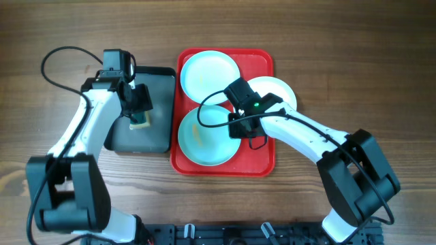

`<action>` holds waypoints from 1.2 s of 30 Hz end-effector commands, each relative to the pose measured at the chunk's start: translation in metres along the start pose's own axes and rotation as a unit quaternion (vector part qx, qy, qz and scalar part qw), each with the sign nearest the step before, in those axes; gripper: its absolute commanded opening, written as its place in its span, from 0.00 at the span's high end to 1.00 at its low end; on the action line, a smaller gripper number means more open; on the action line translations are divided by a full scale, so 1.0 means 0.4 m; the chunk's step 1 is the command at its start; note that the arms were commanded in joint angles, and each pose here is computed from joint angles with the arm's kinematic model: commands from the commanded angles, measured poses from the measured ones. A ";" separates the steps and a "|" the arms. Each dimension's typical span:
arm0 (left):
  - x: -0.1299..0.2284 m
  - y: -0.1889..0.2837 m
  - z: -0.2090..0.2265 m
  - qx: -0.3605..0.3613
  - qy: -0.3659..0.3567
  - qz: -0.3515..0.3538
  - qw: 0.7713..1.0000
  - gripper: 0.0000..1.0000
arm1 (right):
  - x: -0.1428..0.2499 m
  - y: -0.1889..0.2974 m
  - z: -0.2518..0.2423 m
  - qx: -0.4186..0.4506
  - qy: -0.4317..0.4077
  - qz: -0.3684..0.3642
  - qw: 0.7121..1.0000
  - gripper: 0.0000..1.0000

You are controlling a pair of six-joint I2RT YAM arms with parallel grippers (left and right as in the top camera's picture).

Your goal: Clean dirty plates on tray and stack at the side

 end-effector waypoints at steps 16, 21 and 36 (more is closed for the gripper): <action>0.022 -0.137 0.013 -0.047 -0.034 0.041 0.997 0.59 | -0.017 0.007 -0.005 0.016 -0.001 -0.013 1.000 0.96; 0.029 -0.152 0.014 -0.051 -0.035 0.050 0.997 0.62 | -0.017 0.007 -0.005 0.016 -0.001 -0.013 1.000 0.96; -0.010 -0.022 -0.005 -0.003 -0.027 -0.017 0.999 0.96 | -0.019 0.007 -0.005 0.015 -0.001 -0.015 1.000 0.90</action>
Point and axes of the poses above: each gripper's point midway between its finger pads, its own y axis back along the fingers, its own z axis along the line the jaws close on, x = y × z, the point moved 8 cm from there along y, back along the fingers, and after that the axes turned 13 degrees about y, right-handed, at the moved point
